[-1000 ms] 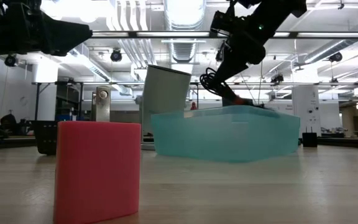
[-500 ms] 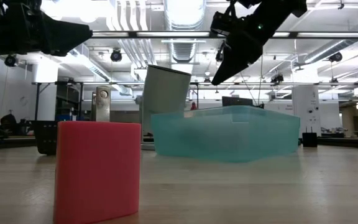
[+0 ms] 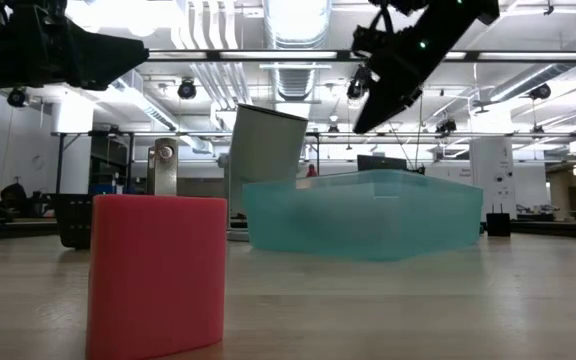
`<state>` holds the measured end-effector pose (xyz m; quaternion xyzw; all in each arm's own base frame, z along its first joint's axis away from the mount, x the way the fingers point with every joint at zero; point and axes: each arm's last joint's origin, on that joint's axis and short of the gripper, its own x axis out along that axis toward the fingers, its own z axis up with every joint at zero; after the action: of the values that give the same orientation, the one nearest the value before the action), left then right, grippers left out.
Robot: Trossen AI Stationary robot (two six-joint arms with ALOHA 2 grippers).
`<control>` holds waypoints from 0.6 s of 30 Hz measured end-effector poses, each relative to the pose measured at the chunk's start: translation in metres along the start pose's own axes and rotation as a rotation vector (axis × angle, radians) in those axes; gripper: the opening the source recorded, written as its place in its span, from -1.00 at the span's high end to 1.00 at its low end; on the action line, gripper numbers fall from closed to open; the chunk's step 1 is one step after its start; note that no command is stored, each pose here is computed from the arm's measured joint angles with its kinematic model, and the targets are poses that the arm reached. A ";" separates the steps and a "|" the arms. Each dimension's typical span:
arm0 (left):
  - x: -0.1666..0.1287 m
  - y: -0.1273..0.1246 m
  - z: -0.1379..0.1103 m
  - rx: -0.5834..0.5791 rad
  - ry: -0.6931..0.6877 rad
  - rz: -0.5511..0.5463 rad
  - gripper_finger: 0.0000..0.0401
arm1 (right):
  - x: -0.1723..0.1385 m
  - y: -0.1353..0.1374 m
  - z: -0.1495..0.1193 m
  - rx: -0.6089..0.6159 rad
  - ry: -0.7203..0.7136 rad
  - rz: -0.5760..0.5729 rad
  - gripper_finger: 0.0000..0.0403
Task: Pick and place items into bin
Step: Put the black charger adapter into the black bin
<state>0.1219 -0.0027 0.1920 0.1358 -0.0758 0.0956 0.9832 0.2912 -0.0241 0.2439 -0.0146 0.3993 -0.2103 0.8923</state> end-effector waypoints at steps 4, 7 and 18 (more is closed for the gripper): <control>0.000 0.000 0.000 0.000 0.000 0.000 0.09 | -0.003 -0.016 -0.016 0.024 0.048 -0.034 0.16; 0.000 0.000 0.000 0.000 0.000 0.000 0.09 | -0.003 -0.029 -0.031 0.095 0.076 -0.066 0.06; 0.000 0.000 0.000 0.000 0.000 0.000 0.09 | -0.007 -0.071 -0.100 0.523 0.158 -0.357 -0.22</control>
<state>0.1219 -0.0027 0.1921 0.1358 -0.0759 0.0957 0.9832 0.1895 -0.0715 0.1943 0.1618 0.3909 -0.4592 0.7811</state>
